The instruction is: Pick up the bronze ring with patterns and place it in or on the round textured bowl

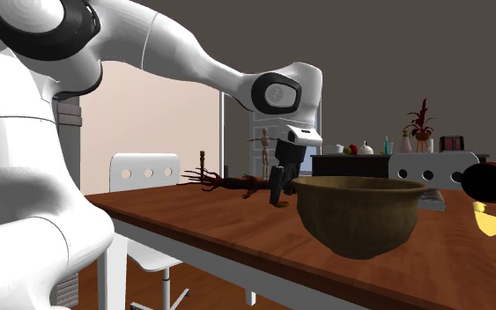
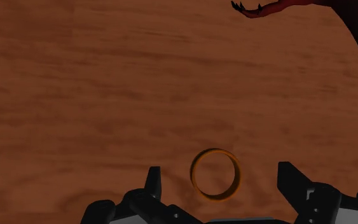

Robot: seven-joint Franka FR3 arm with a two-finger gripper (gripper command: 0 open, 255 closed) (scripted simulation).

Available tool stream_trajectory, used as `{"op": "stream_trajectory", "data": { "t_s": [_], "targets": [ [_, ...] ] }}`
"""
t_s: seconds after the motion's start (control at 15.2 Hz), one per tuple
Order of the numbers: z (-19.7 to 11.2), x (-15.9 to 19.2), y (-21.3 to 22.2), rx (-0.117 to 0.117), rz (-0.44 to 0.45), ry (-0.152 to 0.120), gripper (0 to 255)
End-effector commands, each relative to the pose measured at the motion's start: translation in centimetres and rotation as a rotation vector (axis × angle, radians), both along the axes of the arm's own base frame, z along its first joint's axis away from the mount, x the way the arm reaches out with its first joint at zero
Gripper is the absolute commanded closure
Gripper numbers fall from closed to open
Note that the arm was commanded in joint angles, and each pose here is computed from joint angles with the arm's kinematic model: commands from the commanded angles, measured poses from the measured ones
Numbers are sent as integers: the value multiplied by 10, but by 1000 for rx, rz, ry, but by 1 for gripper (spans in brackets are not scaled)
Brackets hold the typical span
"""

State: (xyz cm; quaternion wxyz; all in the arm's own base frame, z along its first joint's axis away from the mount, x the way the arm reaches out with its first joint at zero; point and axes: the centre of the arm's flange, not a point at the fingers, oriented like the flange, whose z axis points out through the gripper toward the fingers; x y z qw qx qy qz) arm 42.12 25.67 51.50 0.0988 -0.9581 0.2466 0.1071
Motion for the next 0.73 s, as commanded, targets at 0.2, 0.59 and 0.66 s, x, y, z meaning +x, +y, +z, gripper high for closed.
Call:
{"op": "stream_trajectory", "data": {
  "t_s": [0.2,0.59,0.66],
  "targets": [
    [-1,0,0,0,0,0,0],
    [-1,0,0,0,0,0,255],
    [-1,0,0,0,0,0,255]
  ]
}}
